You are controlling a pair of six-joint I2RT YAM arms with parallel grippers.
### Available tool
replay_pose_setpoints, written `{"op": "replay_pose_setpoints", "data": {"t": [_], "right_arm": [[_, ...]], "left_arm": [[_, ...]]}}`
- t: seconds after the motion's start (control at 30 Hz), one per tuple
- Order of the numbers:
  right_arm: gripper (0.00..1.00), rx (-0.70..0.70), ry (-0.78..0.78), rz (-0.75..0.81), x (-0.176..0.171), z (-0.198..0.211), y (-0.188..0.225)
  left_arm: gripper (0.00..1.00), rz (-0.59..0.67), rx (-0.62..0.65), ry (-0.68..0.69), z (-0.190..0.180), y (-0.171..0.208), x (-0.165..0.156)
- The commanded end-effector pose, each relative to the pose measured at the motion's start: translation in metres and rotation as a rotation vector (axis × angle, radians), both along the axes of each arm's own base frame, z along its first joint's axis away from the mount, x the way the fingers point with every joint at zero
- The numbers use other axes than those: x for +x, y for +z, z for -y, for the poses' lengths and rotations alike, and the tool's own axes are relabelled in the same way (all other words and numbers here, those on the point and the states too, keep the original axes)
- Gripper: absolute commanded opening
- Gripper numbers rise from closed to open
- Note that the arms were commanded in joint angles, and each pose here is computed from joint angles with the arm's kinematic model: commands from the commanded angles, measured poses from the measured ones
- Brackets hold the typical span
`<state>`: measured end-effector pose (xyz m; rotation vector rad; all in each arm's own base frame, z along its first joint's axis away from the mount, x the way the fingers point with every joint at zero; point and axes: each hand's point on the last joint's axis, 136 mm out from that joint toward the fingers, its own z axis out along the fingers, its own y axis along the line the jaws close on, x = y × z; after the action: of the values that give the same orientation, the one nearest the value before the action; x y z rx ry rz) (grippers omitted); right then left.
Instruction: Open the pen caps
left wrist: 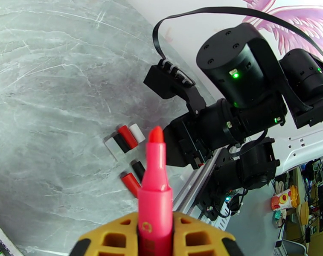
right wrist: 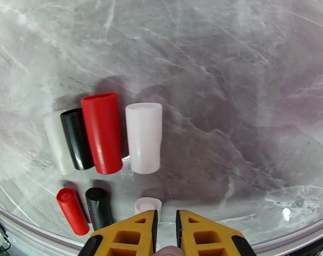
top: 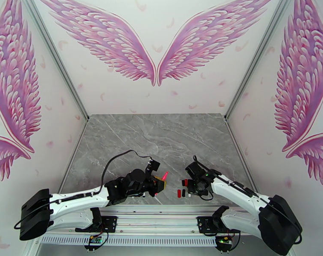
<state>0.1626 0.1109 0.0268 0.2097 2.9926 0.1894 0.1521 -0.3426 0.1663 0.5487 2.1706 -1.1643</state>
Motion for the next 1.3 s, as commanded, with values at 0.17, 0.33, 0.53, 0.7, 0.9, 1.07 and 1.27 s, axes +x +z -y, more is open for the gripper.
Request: {"op": "replay_pose_setpoints", "data": {"t": [0.17, 0.33, 0.53, 0.7, 0.9, 1.07, 1.27], "right_arm": [[0.15, 0.106, 0.019, 0.028, 0.008, -0.025, 0.006], [0.14, 0.172, 0.011, 0.039, 0.010, -0.036, 0.009], [0.15, 0.159, 0.002, 0.063, 0.012, -0.032, 0.016], [0.15, 0.068, -0.026, 0.065, 0.008, -0.013, 0.014], [0.13, 0.028, -0.077, 0.086, 0.006, 0.000, 0.016], [0.14, -0.011, -0.081, 0.063, 0.002, 0.007, 0.014], [0.14, -0.064, -0.089, 0.039, 0.002, 0.012, 0.012]], "left_arm": [[0.05, -0.026, 0.023, -0.006, -0.002, -0.011, -0.002], [0.05, -0.028, 0.021, -0.007, -0.002, -0.011, -0.002], [0.05, -0.031, 0.020, -0.010, -0.001, -0.012, -0.003], [0.05, -0.029, 0.018, -0.013, 0.000, -0.011, -0.003], [0.05, -0.031, 0.018, -0.017, -0.001, -0.012, -0.004], [0.05, -0.027, 0.017, -0.018, -0.002, -0.011, -0.005], [0.05, -0.016, 0.006, -0.023, -0.003, -0.007, -0.006]]}}
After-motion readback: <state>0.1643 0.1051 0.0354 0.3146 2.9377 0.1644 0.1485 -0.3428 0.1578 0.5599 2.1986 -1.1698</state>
